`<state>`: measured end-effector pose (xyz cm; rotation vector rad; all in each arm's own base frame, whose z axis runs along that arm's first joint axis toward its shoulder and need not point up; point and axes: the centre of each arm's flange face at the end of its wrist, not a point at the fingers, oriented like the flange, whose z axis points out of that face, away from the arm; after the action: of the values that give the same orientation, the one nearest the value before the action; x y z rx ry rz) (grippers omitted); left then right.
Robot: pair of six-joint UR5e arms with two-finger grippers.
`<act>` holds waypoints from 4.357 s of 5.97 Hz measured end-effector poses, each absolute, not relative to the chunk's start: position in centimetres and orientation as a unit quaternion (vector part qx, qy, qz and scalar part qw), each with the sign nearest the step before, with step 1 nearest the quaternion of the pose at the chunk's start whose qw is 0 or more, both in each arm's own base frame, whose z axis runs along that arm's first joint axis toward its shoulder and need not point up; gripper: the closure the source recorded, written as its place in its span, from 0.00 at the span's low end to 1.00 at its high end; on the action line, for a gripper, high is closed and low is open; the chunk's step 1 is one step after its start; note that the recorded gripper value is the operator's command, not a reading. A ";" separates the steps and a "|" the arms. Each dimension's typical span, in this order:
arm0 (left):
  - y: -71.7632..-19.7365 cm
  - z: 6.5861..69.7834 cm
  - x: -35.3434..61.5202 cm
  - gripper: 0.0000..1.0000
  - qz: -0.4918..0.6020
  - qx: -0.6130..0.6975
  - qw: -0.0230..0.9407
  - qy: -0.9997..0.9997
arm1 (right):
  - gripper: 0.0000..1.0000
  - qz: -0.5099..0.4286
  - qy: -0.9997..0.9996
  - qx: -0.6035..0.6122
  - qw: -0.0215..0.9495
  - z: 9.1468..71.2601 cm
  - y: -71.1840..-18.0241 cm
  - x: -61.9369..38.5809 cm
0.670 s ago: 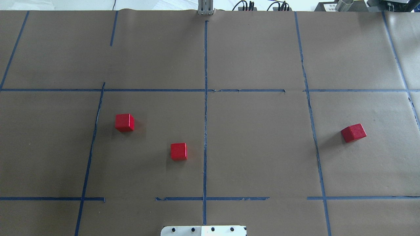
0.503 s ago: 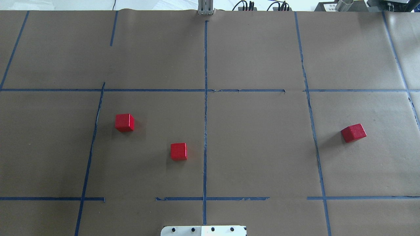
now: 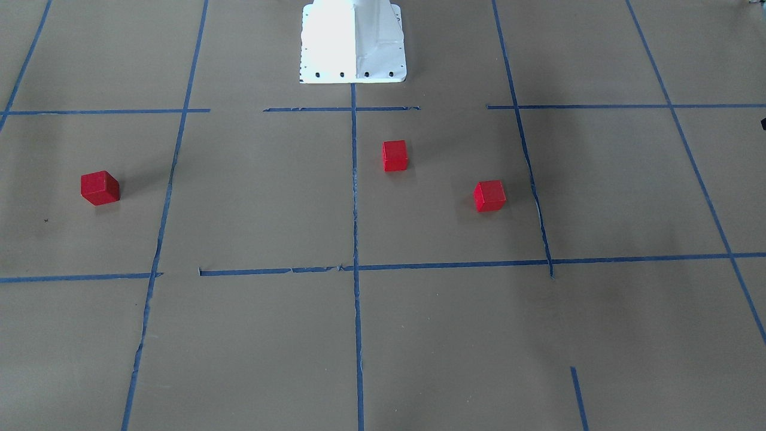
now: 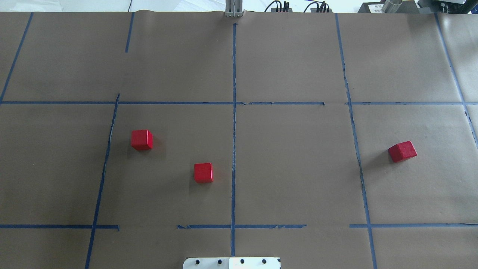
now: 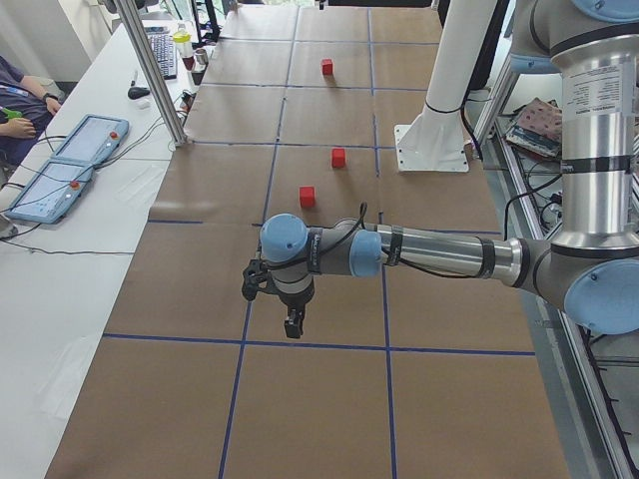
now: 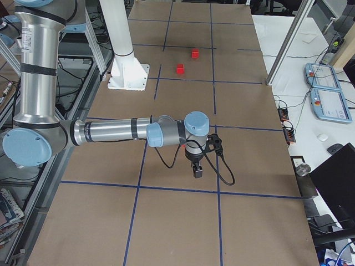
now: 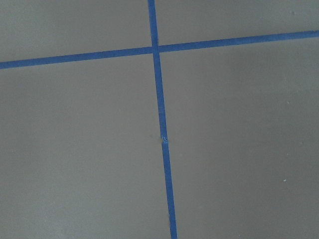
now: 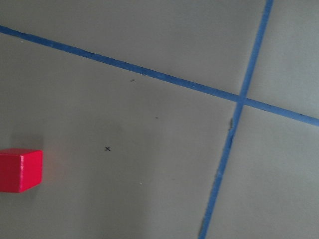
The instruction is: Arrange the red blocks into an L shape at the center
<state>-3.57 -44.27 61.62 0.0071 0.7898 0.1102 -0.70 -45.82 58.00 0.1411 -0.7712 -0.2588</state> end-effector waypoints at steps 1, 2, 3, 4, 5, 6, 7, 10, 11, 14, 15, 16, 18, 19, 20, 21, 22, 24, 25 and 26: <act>-44.2 61.5 -3.6 0.00 0.054 0.004 0.922 0.385 | 0.00 -0.128 -0.386 0.064 0.911 54.4 -46.0 -4.9; -44.2 61.5 -3.6 0.00 0.054 0.004 0.921 0.385 | 0.00 -0.135 -0.394 0.057 0.908 51.3 -45.9 -9.2; -44.2 61.5 -3.6 0.00 0.054 0.004 0.921 0.385 | 0.00 -0.141 -0.398 0.055 0.905 49.4 -45.3 -13.3; -44.1 61.5 -3.6 0.00 0.054 0.004 0.922 0.385 | 0.00 -0.136 -0.398 0.061 0.905 48.6 -44.6 -16.7; -44.1 61.5 -3.6 0.00 0.054 0.004 0.922 0.385 | 0.00 -0.129 -0.393 0.063 0.908 49.3 -43.7 -19.4; -44.1 61.5 -3.6 0.00 0.054 0.004 0.922 0.385 | 0.00 -0.125 -0.386 0.056 0.912 50.9 -42.9 -21.2; -44.1 61.5 -3.6 0.00 0.054 0.004 0.922 0.385 | 0.00 -0.125 -0.380 0.045 0.916 52.3 -42.4 -22.4; -44.1 61.6 -3.5 0.00 0.053 0.003 0.922 0.385 | 0.05 -0.142 -0.361 0.014 0.921 55.6 -41.9 -25.9; -44.1 61.6 -3.6 0.00 0.053 0.003 0.922 0.385 | 0.55 -0.145 -0.359 0.009 0.922 56.2 -42.1 -26.6; -44.1 61.7 -3.6 0.00 0.053 0.002 0.922 0.385 | 0.94 -0.150 -0.364 0.011 0.919 55.2 -42.4 -27.5; -44.1 61.7 -3.6 0.00 0.053 0.002 0.922 0.385 | 0.93 -0.148 -0.374 0.020 0.915 53.1 -42.9 -28.0; -44.1 61.7 -3.6 0.00 0.053 0.003 0.922 0.385 | 0.92 -0.130 -0.385 0.025 0.913 49.4 -44.1 -29.1; -44.1 61.6 -3.6 0.00 0.053 0.003 0.922 0.385 | 0.90 -0.076 -0.400 0.002 0.913 37.0 -47.3 -35.8; -44.1 61.6 -3.6 0.00 0.053 0.003 0.922 0.385 | 0.87 -0.058 -0.404 -0.013 0.913 31.8 -47.2 -40.4; -44.1 61.6 -3.6 0.00 0.053 0.003 0.922 0.385 | 0.82 -0.038 -0.404 -0.021 0.914 27.5 -46.8 -45.5; -44.1 61.6 -3.6 0.00 0.053 0.003 0.922 0.385 | 0.79 -0.024 -0.398 -0.021 0.917 24.1 -46.4 -50.8; -44.1 61.6 -3.6 0.00 0.053 0.003 0.922 0.385 | 0.77 -0.020 -0.388 -0.021 0.921 21.7 -46.0 -55.3; -44.1 61.6 -3.6 0.00 0.053 0.003 0.922 0.385 | 0.73 -0.021 -0.376 -0.025 0.926 18.8 -44.3 -61.1; -44.1 61.6 -3.6 0.00 0.053 0.003 0.922 0.385 | 0.68 -0.021 -0.372 -0.025 0.928 18.6 -43.6 -62.3; -44.1 61.7 -3.6 0.00 0.053 0.002 0.922 0.385 | 0.62 -0.020 -0.366 -0.025 0.930 18.8 -43.4 -63.0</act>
<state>-3.58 -44.05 61.65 0.0047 0.7900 0.1081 -62.98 -43.42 18.84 -0.0517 -0.7503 -0.0418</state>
